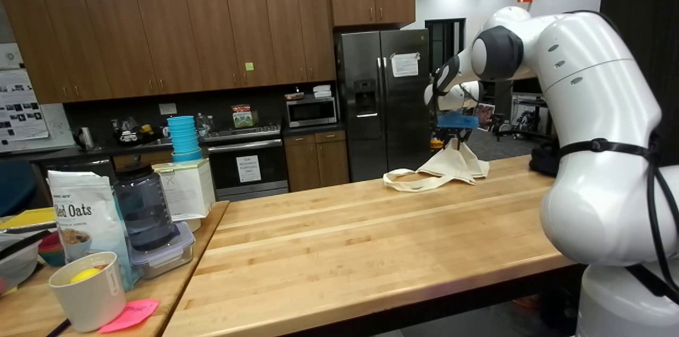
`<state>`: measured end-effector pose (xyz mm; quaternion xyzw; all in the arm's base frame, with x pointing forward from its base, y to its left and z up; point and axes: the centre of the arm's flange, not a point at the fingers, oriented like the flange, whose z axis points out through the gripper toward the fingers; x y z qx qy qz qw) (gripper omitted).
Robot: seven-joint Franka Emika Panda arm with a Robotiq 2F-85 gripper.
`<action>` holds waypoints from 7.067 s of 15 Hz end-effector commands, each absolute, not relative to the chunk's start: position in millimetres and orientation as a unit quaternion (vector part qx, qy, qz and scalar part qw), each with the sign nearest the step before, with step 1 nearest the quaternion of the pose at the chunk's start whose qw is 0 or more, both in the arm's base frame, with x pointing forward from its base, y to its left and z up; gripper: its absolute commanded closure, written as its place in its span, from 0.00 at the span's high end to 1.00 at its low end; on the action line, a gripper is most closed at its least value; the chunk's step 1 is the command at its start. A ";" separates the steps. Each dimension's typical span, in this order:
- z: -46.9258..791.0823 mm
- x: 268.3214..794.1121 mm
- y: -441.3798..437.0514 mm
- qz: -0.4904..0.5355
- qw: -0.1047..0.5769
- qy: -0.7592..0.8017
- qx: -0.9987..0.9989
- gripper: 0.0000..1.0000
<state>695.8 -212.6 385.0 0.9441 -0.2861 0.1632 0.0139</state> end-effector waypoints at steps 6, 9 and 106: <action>471.1 658.1 -227.9 0.229 0.036 -0.283 0.931 0.00; 482.0 649.1 -227.4 0.232 0.029 -0.282 0.930 0.00; 437.1 526.3 54.1 0.334 0.163 0.006 0.928 0.01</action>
